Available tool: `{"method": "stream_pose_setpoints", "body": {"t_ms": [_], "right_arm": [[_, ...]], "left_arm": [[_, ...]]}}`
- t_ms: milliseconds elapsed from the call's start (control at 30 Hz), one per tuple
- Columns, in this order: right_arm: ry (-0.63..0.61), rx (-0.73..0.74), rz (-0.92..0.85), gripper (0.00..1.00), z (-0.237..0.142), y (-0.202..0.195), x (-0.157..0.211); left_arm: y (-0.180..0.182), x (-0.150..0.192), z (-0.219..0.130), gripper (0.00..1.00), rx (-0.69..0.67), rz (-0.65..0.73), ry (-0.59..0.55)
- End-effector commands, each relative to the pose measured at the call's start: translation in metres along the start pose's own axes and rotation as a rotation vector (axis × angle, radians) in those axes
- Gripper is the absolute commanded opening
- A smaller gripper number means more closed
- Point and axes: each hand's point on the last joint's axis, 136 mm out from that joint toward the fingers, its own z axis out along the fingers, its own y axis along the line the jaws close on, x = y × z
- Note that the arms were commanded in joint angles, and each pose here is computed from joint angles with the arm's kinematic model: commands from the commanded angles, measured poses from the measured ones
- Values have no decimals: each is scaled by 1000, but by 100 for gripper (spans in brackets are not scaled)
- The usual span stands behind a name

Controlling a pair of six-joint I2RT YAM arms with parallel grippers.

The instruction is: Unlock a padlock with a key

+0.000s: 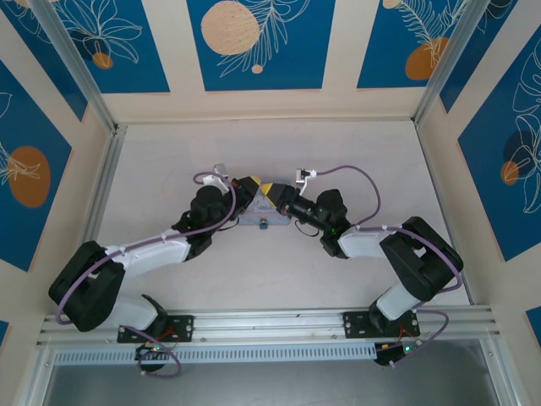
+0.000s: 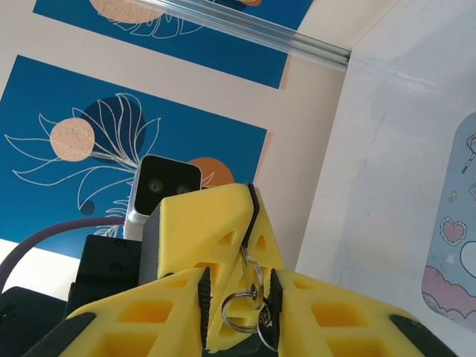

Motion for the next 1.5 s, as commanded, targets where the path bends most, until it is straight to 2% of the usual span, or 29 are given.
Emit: {"method": "stream_pose_setpoints", "body": {"t_ms": [0,333,900,1267,1467], "right_arm": [[-34,-11,-6,29,0,2,-9],[-21,-6,-4,24,2,1,-7],[12,-16,-6,28,11,2,-5],[5,0,3,18,4,-6,-5],[6,5,7,7,1,-8,-3]], "left_arm": [[-13,-4,-7,0,43,-4,-27],[-13,-4,-9,0,40,-2,-29],[-11,-3,-9,0,36,-4,-23],[-10,-4,-10,0,30,-1,-30],[-10,-6,-10,0,26,2,-40]]}}
